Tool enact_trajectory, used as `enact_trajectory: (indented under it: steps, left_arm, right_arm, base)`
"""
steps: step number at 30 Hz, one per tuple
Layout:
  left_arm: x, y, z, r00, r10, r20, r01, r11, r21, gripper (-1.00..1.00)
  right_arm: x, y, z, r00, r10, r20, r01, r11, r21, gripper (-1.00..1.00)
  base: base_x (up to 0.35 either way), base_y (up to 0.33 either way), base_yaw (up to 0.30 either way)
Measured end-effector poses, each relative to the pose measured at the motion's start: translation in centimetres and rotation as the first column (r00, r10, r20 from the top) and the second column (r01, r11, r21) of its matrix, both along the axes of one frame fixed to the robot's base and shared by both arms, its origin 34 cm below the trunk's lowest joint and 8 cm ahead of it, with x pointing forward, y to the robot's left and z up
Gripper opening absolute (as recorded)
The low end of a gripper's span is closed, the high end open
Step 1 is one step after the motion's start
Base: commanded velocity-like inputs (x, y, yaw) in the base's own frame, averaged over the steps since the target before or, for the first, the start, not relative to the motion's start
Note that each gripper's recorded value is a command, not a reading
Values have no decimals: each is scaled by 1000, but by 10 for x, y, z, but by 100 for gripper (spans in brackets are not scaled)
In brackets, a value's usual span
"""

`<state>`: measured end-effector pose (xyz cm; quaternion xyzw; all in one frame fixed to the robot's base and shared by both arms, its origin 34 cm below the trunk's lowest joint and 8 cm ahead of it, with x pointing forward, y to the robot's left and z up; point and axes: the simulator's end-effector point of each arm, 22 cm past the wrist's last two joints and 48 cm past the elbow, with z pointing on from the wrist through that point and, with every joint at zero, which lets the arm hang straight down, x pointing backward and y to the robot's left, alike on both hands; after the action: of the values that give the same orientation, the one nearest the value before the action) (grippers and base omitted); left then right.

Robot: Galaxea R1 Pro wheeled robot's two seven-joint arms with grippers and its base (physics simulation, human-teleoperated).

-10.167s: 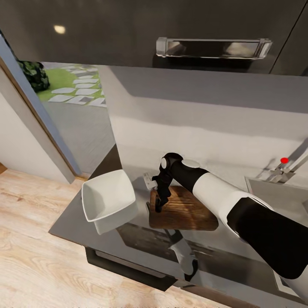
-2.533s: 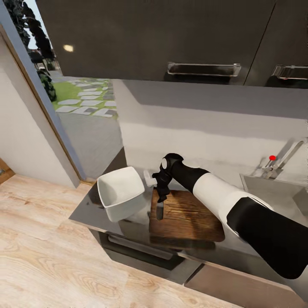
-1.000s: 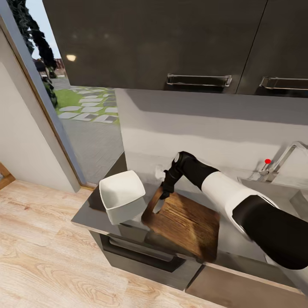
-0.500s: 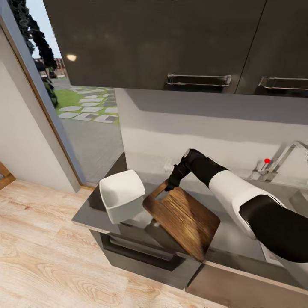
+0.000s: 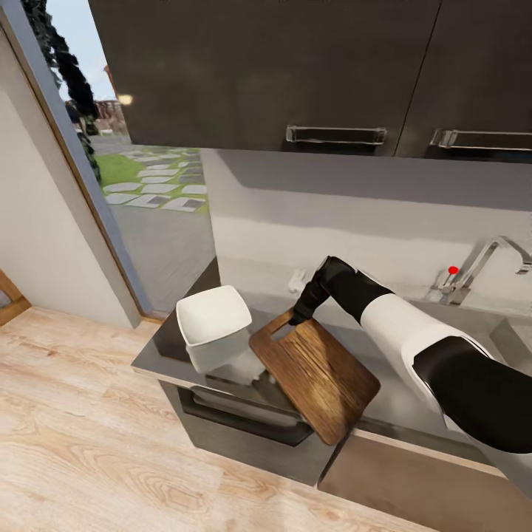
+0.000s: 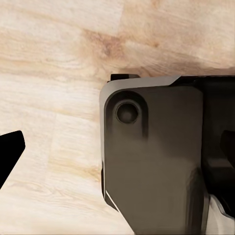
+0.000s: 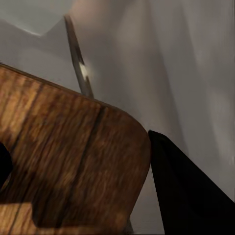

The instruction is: In the kitchen, take the Vidalia onion out of the sink, dice it on the chopping board with the paring knife, put the diced onion into the bowl on the countertop, then place both the paring knife and the chopping board into the sink.

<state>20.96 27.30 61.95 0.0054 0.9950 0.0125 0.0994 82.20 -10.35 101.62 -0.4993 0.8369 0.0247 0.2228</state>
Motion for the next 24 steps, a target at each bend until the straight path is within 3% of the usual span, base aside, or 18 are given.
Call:
enact_trajectory:
  steps: [6, 8, 10, 12, 16, 20, 24]
  left_arm:
    - [-1, 0, 0, 1000, 0, -2, 0, 1000, 0, 100]
    - [-1, 0, 0, 1000, 0, -2, 0, 1000, 0, 100]
    - [-1, 0, 0, 1000, 0, -2, 0, 1000, 0, 100]
    - [-1, 0, 0, 1000, 0, -2, 0, 1000, 0, 100]
    - [-1, -1, 0, 1000, -1, -2, 1, 1000, -1, 100]
    - [-1, -1, 0, 1000, -1, -2, 1, 1000, -2, 100]
    - [1, -8, 0, 1000, -2, 2, 2, 1000, -11, 100]
  right_arm:
    - [6, -8, 1, 999, -40, 13, 40, 999, 1, -100]
    - [10, -12, 7, 994, -113, -6, 113, 992, 64, -100]
    - [14, -15, 15, 979, -200, -44, 204, 968, 149, -100]
    - [22, -21, 21, 963, -266, -50, 271, 943, 194, -100]
    - [43, -52, 23, 921, -389, 36, 378, 912, 161, -100]
    - [45, -68, 18, 898, -438, 44, 430, 894, 129, -100]
    - [45, -100, 15, 873, -484, 56, 478, 873, 90, -100]
  base:
    - [-2, 0, 0]
    - [0, 0, 0]
    - [0, 0, 0]
    - [0, 0, 0]
    - [0, 0, 0]
    - [0, 0, -3]
    - [0, 0, -15]
